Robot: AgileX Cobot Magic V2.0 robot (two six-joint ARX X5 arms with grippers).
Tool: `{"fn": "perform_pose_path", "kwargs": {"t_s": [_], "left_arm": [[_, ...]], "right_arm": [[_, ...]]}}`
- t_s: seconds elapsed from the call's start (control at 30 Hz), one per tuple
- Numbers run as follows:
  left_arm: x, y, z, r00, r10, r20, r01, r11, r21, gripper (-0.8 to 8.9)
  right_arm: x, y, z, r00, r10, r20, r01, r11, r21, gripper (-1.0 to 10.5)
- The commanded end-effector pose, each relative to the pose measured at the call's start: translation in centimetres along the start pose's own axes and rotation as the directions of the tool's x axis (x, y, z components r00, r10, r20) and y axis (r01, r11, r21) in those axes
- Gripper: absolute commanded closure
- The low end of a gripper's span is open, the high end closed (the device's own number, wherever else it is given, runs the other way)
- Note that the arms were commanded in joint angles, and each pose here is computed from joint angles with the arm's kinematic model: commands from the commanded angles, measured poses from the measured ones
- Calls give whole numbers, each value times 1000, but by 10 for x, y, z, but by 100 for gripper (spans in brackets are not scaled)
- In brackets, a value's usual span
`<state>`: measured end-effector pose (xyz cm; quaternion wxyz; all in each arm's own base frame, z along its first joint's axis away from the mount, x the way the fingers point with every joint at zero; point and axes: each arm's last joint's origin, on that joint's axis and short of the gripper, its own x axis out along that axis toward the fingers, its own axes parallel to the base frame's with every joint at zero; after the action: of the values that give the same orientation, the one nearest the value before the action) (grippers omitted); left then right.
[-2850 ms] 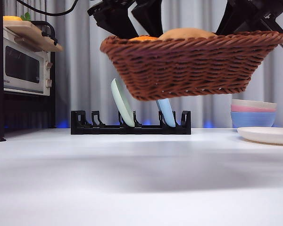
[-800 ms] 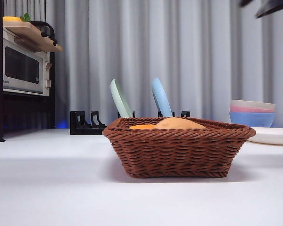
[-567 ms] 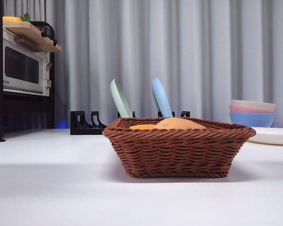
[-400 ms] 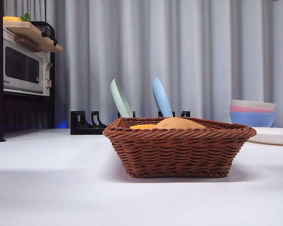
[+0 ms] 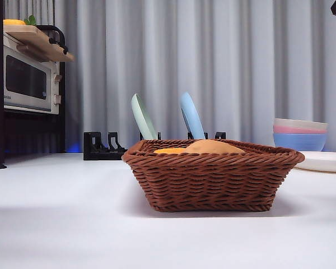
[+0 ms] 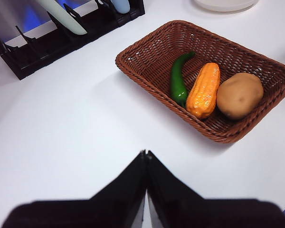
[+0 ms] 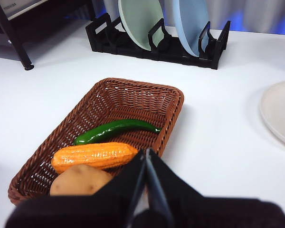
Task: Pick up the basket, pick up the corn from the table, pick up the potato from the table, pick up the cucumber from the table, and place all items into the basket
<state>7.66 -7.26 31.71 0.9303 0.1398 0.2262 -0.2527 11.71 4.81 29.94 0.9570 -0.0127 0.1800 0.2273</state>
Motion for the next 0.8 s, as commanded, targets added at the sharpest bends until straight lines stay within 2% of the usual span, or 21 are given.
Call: {"fn": "perform_pose_path", "kwargs": {"t_s": [0.03, 0.17, 0.23, 0.4, 0.5, 0.63, 0.7, 0.8], "left_arm": [[0, 0, 0, 1000, 2, 5, -2, 1000, -13, 817], [0, 0, 0, 1000, 3, 4, -3, 1000, -10, 817], [0, 0, -1, 1000, 6, 8, -6, 999, 39, 817], [-5, 11, -11, 993, 83, 80, -83, 997, -9, 817], [6, 20, -26, 965, 203, 163, -188, 977, -102, 817], [26, 32, -62, 885, 387, 261, -326, 913, -246, 817], [36, 36, -81, 864, 418, 282, -337, 895, -294, 817], [49, 41, -110, 865, 423, 271, -329, 884, -331, 817]], "right_arm": [[1, 0, -1, 1000, -2, 3, 2, 1000, 8, 945], [1, 0, -1, 1000, -2, 3, 2, 1000, 8, 945], [1, 0, -1, 1000, -2, 3, 2, 1000, 8, 945], [1, 0, -1, 1000, -2, 3, 2, 1000, 8, 945], [1, 0, -1, 1000, -2, 3, 2, 1000, 8, 945], [1, 0, -1, 1000, -1, 3, 1, 1000, 8, 945], [1, 0, -1, 1000, -2, 3, 2, 1000, 8, 945], [1, 0, -1, 1000, -2, 3, 2, 1000, 8, 945]]}}
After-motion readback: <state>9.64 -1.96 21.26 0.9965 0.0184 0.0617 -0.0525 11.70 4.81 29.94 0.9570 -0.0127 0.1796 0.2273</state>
